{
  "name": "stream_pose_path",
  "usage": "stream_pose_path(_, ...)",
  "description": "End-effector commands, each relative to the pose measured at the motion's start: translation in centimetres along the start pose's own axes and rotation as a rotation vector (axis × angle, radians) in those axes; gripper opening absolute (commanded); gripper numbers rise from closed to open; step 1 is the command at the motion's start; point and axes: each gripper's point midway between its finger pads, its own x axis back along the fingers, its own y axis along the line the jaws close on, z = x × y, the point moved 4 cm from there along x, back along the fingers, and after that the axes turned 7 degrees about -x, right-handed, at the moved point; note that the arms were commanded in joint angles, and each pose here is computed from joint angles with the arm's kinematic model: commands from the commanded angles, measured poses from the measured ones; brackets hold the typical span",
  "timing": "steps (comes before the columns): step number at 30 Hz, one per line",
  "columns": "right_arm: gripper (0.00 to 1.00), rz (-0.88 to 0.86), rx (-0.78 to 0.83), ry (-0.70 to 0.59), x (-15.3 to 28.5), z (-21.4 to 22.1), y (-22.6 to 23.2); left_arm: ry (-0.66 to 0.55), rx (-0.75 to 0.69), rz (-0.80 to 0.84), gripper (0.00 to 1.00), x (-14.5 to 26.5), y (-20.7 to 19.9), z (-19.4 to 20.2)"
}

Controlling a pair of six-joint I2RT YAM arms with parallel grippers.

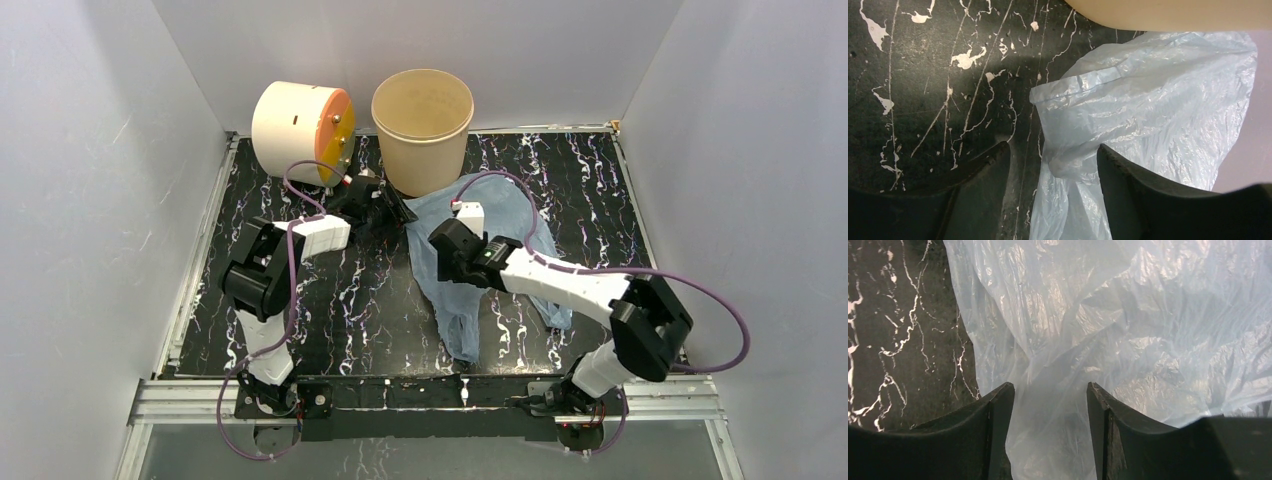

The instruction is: Put the trash bags into the trash bin

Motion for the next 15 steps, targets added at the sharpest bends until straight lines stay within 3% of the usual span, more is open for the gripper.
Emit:
stream_pose_path(1, 0.6, 0.052, 0.022, -0.043, -0.2, -1.2, 1.2, -0.039, -0.02, 0.028, 0.58, 0.0, -0.8, -1.5)
stream_pose_path(3, 0.48, 0.05, 0.033, -0.041, -0.4, -1.1, 1.4, -0.04, -0.024, 0.028, 0.54, 0.1, -0.8, -1.5)
stream_pose_path(9, 0.0, 0.021, 0.04, -0.075, 1.4, -2.1, 1.3, -0.05, -0.037, 0.023, 0.18, 0.6, -0.5, -1.9)
stream_pose_path(10, 0.0, -0.004, 0.046, -0.08, 1.9, -2.3, 1.3, -0.056, -0.036, 0.026, 0.08, 0.8, -0.5, -2.1)
stream_pose_path(12, 0.0, -0.063, 0.063, -0.079, 2.9, -2.2, 1.3, -0.067, -0.039, 0.037, 0.0, 1.4, -0.7, -2.6)
stream_pose_path(15, 0.0, -0.151, 0.105, -0.032, 4.4, -1.6, 1.3, -0.077, -0.048, 0.049, 0.0, 2.3, -0.8, -3.3)
